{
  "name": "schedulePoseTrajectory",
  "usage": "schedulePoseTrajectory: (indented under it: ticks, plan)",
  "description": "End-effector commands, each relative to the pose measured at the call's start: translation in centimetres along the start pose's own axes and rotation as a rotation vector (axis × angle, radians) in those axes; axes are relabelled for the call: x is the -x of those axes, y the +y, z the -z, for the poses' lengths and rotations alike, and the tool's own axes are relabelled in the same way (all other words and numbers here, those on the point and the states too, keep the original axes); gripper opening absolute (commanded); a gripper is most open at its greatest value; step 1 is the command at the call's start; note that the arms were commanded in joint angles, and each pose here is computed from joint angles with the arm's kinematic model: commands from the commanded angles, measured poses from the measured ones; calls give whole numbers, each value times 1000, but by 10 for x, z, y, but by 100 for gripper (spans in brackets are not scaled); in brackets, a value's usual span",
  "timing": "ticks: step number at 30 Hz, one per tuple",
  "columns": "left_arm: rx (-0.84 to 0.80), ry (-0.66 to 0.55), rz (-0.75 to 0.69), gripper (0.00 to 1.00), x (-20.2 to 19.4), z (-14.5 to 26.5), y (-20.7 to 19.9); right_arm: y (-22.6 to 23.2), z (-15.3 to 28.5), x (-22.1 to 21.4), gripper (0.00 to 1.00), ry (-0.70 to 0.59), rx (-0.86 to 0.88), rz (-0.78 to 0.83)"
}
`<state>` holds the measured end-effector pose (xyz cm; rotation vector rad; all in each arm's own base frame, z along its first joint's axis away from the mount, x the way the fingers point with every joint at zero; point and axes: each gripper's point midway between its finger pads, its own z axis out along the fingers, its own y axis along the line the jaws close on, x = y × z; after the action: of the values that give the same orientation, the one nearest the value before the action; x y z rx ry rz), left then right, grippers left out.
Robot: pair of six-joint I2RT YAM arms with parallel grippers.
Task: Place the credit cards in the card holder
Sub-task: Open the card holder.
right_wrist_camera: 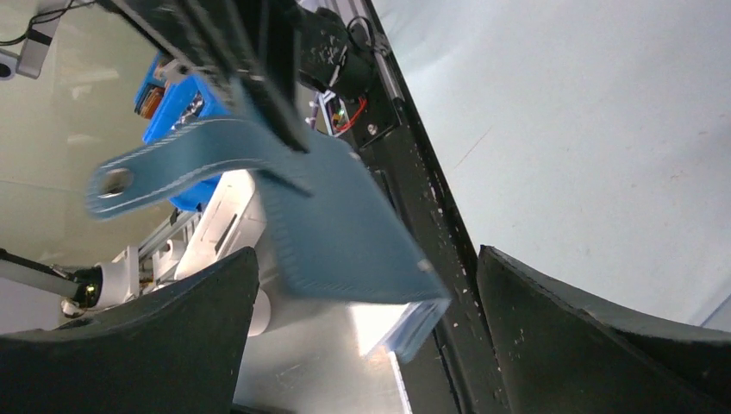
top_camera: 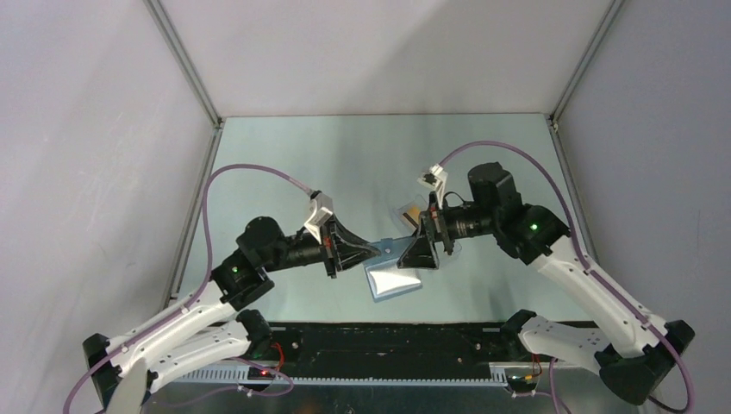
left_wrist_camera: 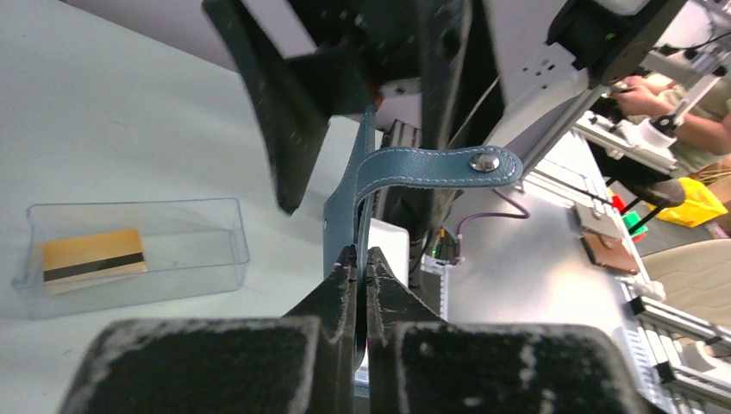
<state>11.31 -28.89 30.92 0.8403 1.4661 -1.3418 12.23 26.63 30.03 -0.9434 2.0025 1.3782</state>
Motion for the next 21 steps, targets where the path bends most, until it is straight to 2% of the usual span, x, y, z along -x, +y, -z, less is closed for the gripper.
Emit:
schedulePoseTrajectory:
  ticks: [1,4,6,8,9,10,11,13,14,15,17,21]
  plan:
    - [-73,-72,33,0,35,1,-25,4,-12,2,99,9,47,41]
    - [-75,-87,37,0,42,2,-28,7,-22,5,96,11,82,41]
    - [-81,-85,39,0,42,2,-29,15,-24,10,87,3,122,24]
    - [-82,-77,47,0,39,2,-28,21,-25,15,65,-9,156,13]
    - [-81,-74,50,0,37,2,-28,26,-25,18,47,-15,181,20]
    - [-74,-74,54,2,36,2,-26,28,-26,18,37,-11,190,5]
    - [-57,-79,58,7,34,2,-23,29,-26,18,18,-10,199,4]
    - [2,-96,69,52,33,5,-13,25,-28,18,1,-2,187,-39]
    - [30,-97,75,65,31,7,-9,24,-28,17,0,3,182,-68]
    - [94,-124,85,84,31,11,1,19,-27,18,0,2,173,-93]
    - [176,-158,102,97,28,21,14,14,-23,21,0,-6,159,-138]
    - [244,-215,154,100,24,36,23,5,-13,32,0,-50,128,-197]
